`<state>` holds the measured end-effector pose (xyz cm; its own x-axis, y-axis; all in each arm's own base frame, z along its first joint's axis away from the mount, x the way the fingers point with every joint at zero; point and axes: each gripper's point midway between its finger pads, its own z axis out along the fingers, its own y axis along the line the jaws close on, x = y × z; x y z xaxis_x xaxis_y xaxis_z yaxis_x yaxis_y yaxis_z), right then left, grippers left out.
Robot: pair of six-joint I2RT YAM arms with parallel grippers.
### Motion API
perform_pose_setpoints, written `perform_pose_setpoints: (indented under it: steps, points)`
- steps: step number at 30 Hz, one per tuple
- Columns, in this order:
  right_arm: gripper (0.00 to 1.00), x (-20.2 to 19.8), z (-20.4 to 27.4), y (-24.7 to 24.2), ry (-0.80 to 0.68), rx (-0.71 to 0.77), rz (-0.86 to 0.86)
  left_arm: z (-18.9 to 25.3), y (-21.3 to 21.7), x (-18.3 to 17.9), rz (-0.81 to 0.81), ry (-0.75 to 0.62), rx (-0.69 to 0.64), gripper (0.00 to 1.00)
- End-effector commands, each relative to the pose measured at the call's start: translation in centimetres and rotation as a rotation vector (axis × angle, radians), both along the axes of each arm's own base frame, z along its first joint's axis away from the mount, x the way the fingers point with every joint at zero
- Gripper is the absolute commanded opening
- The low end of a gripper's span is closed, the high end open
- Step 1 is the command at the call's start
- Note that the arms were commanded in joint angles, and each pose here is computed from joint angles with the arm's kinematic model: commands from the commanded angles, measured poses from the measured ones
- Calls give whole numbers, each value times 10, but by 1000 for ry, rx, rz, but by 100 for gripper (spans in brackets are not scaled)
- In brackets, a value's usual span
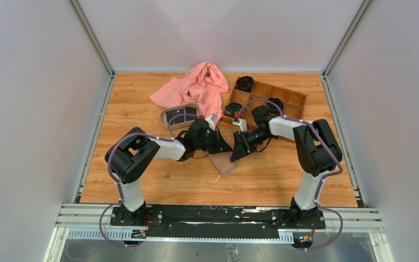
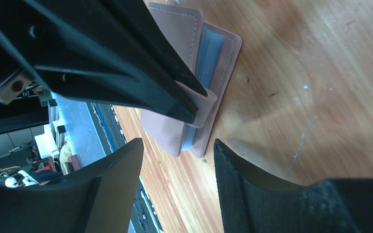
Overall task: Put the credit cards into the card holder
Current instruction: Close the card holder at the center of the board.
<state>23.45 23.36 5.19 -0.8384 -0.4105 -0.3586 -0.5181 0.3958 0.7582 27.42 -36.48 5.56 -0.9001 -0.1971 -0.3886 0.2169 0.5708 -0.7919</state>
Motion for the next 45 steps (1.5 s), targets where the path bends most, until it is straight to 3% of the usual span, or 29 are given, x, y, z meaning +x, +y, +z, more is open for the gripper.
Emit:
perform_pose_setpoints:
  steps: [1,4,13,16,18,20,25,31,33,38,45]
  points:
    - [55,-2,-18,3,10,-93,-9,2,-2,3,10,-21,-2,1]
    - [39,-1,-26,2,17,-136,-21,3,-2,3,10,-23,-4,1]
    - [17,-2,-32,0,24,-157,-20,17,-3,8,18,-47,-27,9]
    - [12,-1,-33,0,21,-162,-21,30,1,9,25,-69,-45,24]
    - [9,-2,-35,-1,22,-171,-21,42,8,10,37,-101,-55,41]
    - [8,-1,-36,-2,21,-178,-24,59,17,9,49,-144,-73,53]
    - [6,0,-40,-5,19,-199,-26,79,51,-1,75,-229,-77,70]
    - [5,0,-41,-5,19,-202,-24,74,106,-21,147,-323,56,84]
    - [5,0,-41,-5,18,-202,-22,72,121,-28,181,-348,77,99]
    - [5,-1,-42,-5,21,-202,-19,57,142,-48,243,-331,58,100]
    - [5,-1,-42,-5,22,-202,-15,39,141,-64,220,-244,32,100]
